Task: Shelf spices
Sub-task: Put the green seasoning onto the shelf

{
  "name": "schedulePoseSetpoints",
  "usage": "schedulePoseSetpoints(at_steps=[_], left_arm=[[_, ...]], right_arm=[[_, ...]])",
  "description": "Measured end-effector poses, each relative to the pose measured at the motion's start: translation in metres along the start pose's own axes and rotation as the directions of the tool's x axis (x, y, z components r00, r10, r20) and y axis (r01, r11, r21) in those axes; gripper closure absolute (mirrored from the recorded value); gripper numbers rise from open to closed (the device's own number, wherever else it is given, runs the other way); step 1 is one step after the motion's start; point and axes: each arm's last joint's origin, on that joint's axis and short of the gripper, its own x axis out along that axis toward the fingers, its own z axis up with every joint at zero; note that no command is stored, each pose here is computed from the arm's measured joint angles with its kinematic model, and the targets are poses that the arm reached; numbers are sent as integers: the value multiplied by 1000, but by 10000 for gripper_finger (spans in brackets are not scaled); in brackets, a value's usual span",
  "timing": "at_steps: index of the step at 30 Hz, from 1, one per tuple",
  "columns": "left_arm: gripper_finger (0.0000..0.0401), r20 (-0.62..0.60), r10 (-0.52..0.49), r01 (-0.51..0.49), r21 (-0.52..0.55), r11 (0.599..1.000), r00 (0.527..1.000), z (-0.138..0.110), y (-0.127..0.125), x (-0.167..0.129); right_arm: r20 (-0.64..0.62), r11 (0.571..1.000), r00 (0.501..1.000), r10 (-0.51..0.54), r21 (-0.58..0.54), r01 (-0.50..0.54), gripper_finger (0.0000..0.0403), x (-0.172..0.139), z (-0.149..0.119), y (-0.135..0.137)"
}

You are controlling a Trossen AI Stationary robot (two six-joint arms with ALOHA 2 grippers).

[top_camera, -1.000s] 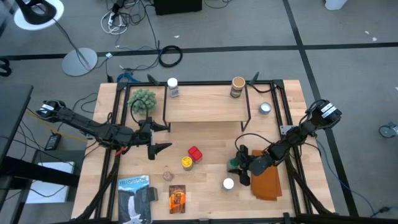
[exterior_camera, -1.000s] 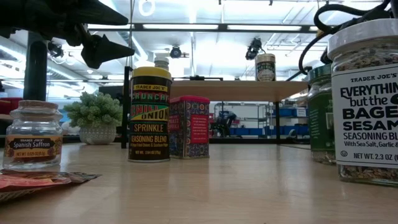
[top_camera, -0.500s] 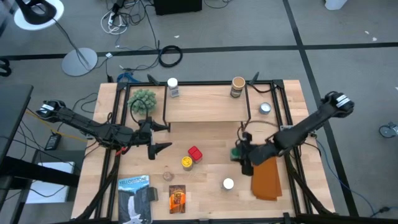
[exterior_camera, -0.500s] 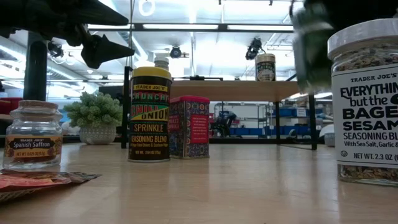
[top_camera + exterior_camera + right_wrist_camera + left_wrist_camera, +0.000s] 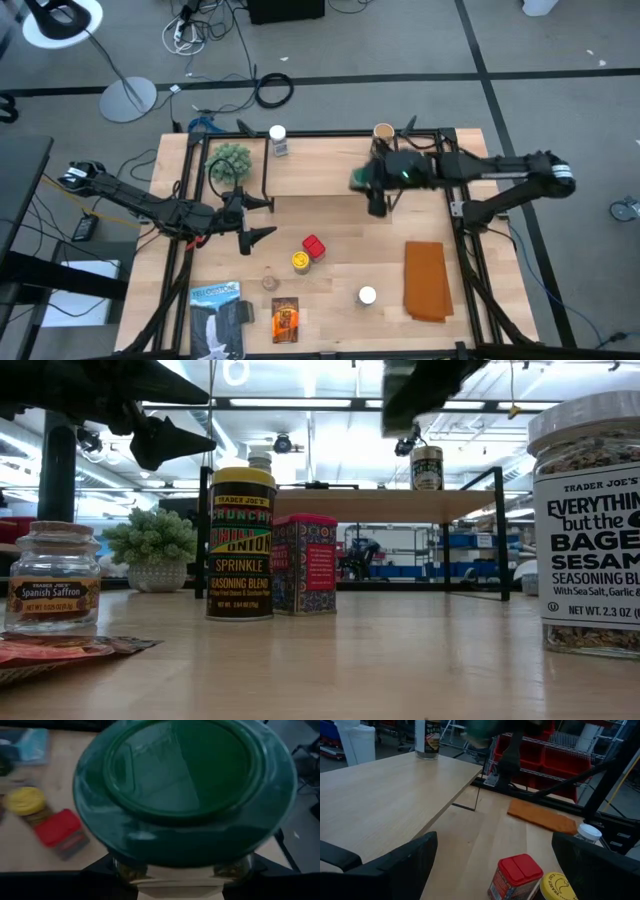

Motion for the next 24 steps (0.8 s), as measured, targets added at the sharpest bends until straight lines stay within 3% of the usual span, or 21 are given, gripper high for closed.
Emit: schedulePoseSetpoints(at_steps=[8,12,18,24], left_arm=[[2,0,0,0,0,1000,1000,0,0,0],[2,0,0,0,0,1000,1000,0,0,0],[2,-1,0,0,0,1000,1000,0,0,0],[2,0,0,0,0,1000,1000,0,0,0]], right_arm=[[-12,1000,1000,10,30,-9,204,50,6,-54],[-57,997,998,16,80,-12,204,75,-5,-77],[-95,992,995,2,126,10,204,103,-21,-97],[-78,990,997,-12,142,23,201,107,-23,-106]])
